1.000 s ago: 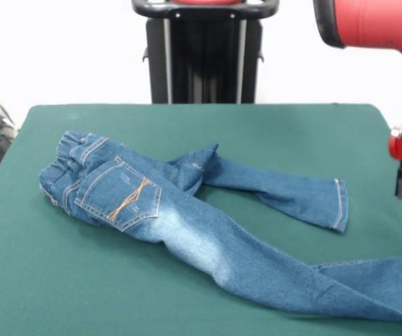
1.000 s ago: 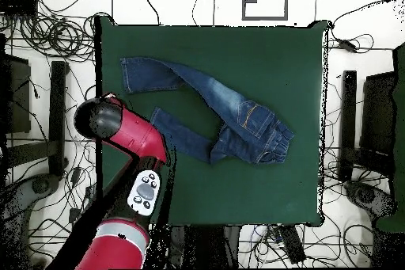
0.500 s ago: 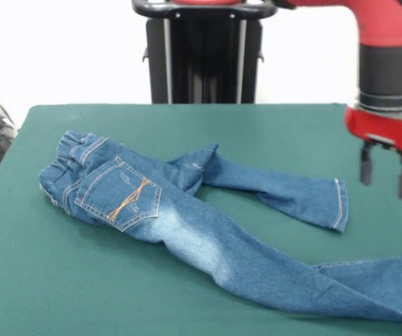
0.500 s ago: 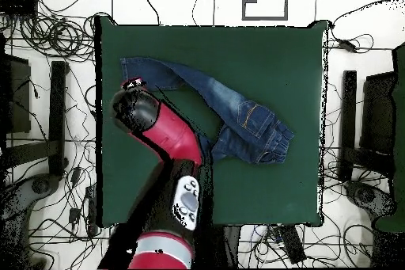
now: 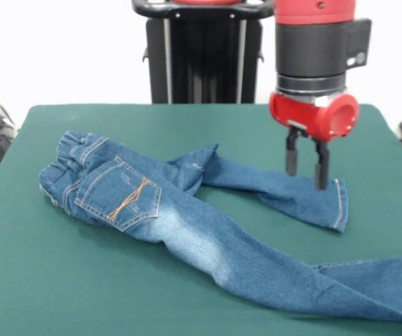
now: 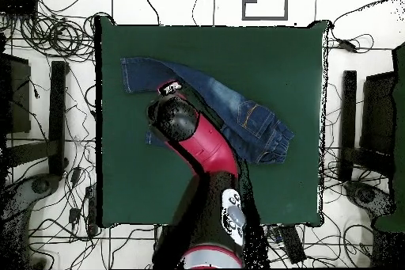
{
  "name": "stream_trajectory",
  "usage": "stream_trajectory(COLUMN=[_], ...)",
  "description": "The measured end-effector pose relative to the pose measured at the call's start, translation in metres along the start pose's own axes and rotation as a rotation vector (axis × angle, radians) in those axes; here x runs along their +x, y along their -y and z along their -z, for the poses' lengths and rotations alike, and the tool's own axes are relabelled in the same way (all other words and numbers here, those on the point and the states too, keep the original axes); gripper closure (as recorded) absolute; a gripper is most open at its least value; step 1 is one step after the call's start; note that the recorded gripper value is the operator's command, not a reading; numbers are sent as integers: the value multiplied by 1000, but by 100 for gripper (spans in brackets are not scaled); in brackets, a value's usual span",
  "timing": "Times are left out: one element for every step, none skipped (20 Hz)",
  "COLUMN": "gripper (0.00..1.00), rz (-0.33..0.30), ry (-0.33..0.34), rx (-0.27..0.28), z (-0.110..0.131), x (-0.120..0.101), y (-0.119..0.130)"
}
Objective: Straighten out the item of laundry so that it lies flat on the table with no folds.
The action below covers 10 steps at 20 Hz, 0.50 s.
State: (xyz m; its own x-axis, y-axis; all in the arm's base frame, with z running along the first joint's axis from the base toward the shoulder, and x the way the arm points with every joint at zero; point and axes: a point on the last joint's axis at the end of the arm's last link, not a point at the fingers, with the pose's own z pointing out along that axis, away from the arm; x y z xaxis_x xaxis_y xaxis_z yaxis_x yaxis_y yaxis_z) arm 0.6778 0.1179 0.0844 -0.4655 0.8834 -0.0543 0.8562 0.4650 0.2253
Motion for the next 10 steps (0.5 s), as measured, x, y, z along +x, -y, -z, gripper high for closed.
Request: stream_trajectory(gripper=[0, 0, 0, 0, 0, 0, 0, 0, 0, 0], rz=[16, 41, 53, 66, 81, 110, 121, 135, 140, 151], ry=[11, 19, 22, 23, 25, 22, 21, 17, 15, 12], rx=[7, 16, 19, 23, 26, 31, 32, 33, 34, 35], z=[-3, -9, -11, -13, -16, -19, -20, -22, -22, -24], x=[0, 6, 9, 13, 17, 27, 30, 35, 37, 40], y=[6, 12, 14, 16, 18, 21, 21, 22, 23, 24])
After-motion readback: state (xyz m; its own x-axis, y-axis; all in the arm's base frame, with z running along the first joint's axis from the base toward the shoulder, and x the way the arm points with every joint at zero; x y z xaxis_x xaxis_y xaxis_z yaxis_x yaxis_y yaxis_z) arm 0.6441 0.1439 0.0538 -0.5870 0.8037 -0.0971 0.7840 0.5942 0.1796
